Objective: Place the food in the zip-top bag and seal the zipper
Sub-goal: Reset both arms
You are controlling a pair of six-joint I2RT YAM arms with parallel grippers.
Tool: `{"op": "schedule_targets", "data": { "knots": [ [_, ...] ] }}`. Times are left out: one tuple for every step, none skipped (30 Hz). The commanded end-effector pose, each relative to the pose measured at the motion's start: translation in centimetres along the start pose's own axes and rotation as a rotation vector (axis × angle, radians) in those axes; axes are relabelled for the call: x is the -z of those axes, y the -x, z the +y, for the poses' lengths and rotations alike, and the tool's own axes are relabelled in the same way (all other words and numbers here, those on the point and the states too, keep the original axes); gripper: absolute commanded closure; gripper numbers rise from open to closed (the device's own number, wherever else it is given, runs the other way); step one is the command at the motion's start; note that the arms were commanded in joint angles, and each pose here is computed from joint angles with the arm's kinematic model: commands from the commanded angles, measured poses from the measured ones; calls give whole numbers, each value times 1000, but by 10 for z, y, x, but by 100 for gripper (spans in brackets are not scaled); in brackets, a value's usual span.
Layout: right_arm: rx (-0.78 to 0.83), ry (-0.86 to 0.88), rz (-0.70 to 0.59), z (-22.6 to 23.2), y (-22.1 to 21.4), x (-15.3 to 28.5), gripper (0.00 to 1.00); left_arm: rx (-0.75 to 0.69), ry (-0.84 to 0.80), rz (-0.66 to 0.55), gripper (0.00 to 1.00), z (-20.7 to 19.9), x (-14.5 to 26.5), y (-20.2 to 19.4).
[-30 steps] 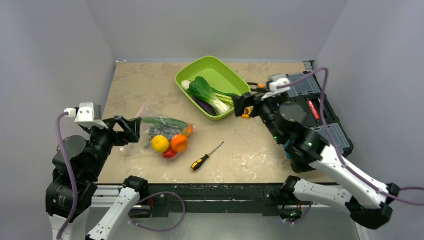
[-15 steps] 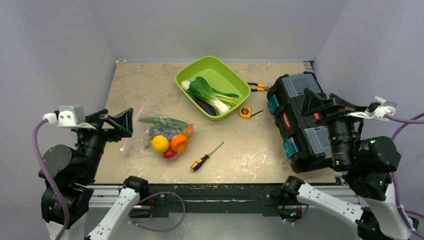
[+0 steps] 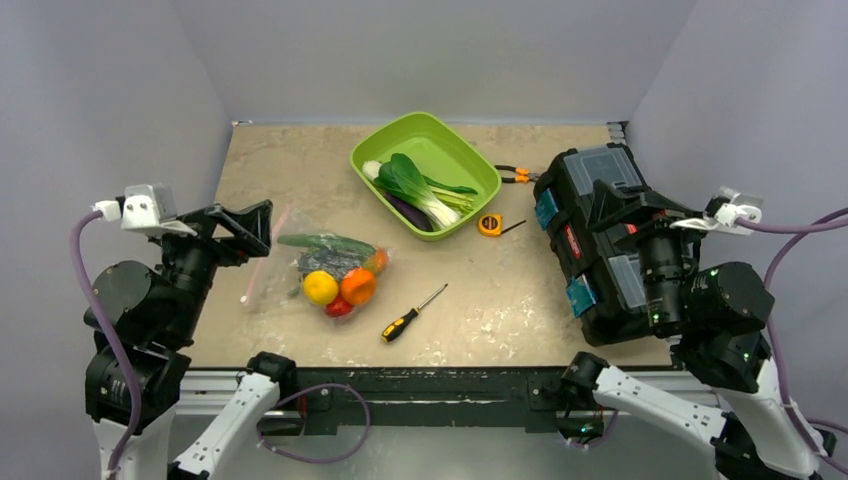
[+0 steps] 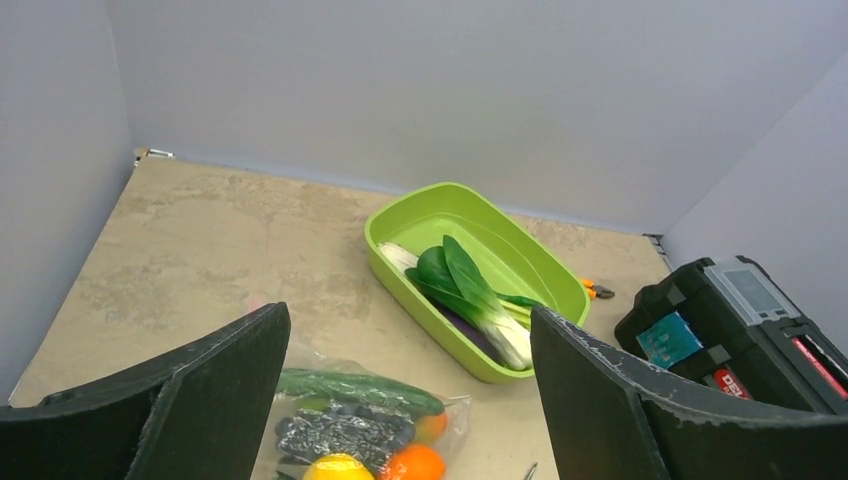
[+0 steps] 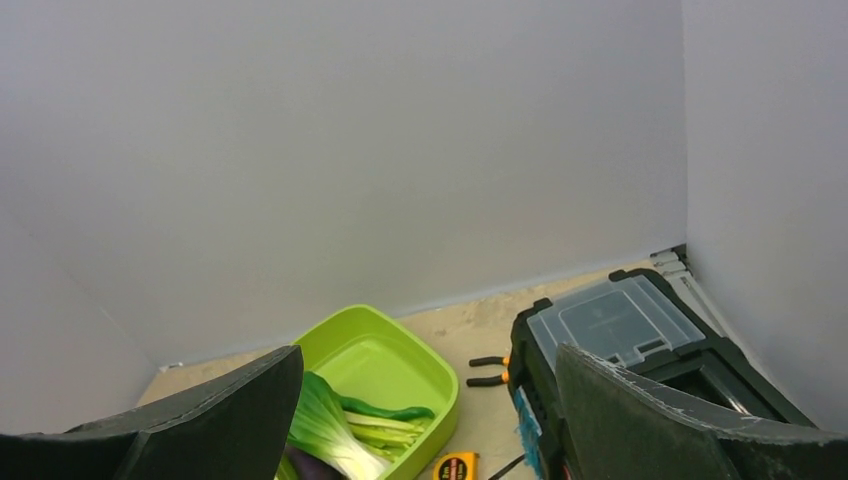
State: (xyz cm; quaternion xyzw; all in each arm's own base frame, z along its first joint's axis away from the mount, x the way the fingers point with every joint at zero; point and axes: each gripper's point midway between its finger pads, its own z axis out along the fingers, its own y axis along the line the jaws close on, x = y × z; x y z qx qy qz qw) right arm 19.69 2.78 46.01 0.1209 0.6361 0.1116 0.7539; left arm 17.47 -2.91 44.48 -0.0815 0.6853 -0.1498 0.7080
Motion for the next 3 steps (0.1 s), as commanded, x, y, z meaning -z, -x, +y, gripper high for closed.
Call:
{"op": "schedule_targets", "data": {
  "knots": [
    [-11, 3, -9, 0, 12, 1, 1, 23, -10, -28, 10, -5, -1, 13],
    [-8, 0, -11, -2, 14, 2, 1, 23, -10, -30, 10, -5, 0, 13],
    [-5, 3, -11, -3, 15, 3, 1, 23, -11, -30, 10, -5, 1, 13]
  ]
}}
